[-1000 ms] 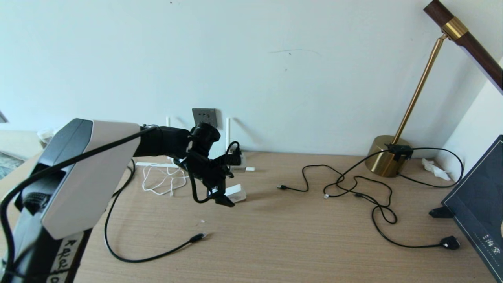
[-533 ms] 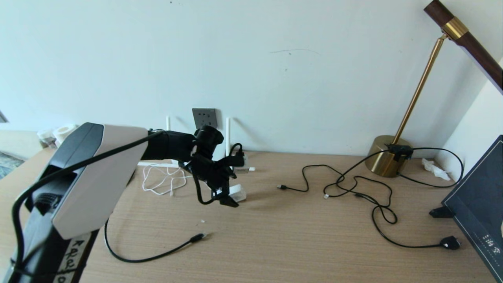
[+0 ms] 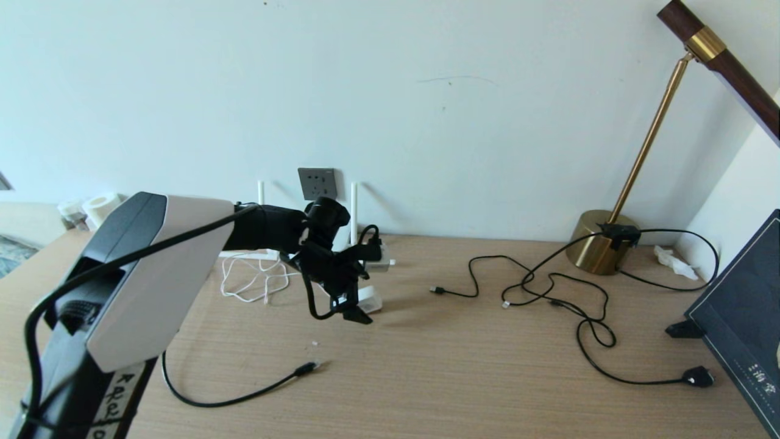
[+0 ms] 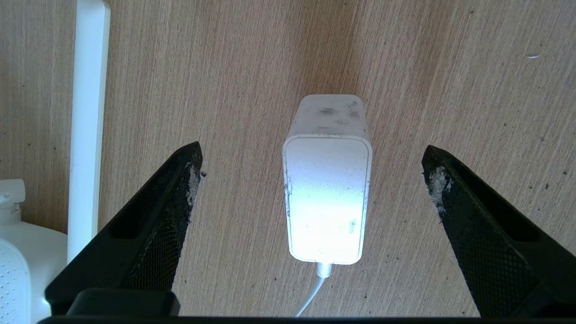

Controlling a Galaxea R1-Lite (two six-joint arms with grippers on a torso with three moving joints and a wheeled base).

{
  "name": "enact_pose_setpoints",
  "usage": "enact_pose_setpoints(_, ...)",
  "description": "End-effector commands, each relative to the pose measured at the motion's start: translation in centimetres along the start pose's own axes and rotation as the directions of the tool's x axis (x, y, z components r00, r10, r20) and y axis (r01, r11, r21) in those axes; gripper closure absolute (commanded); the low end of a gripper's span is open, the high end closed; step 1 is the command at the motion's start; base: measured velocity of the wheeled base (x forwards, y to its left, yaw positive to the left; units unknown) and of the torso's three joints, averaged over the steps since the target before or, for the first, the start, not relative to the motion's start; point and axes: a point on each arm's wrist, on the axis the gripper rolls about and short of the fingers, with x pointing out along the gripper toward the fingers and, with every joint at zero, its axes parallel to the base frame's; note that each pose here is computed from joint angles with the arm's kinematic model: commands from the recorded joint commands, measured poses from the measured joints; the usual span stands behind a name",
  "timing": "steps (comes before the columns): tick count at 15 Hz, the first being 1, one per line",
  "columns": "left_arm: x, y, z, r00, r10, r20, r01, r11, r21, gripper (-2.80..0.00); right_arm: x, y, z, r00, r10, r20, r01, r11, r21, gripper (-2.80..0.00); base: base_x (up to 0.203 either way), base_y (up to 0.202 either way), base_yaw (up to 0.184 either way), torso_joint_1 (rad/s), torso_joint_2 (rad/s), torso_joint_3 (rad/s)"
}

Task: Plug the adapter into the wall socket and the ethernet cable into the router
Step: Pick up plug

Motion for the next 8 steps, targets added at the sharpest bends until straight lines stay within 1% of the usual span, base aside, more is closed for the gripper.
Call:
enact_pose_setpoints(1, -0.17, 0.04, 0.1, 1.0, 0.002, 0.005, -0.002, 1.0, 0.006, -2.8, 0.01, 0.0, 0.01, 1.0, 0.001, -0.001, -0.001, 1.0, 0.001, 0.0, 0.0, 0.0, 0.0, 0.0, 0.0, 0.0)
enact_pose_setpoints(8, 0.11, 0.01, -0.03, 1.0, 0.0, 0.002, 0.0, 1.0, 0.0, -2.8, 0.01, 0.0, 0.01, 1.0, 0.001, -0.001, -0.001, 1.0, 0.001, 0.0, 0.0, 0.0, 0.0, 0.0, 0.0, 0.0)
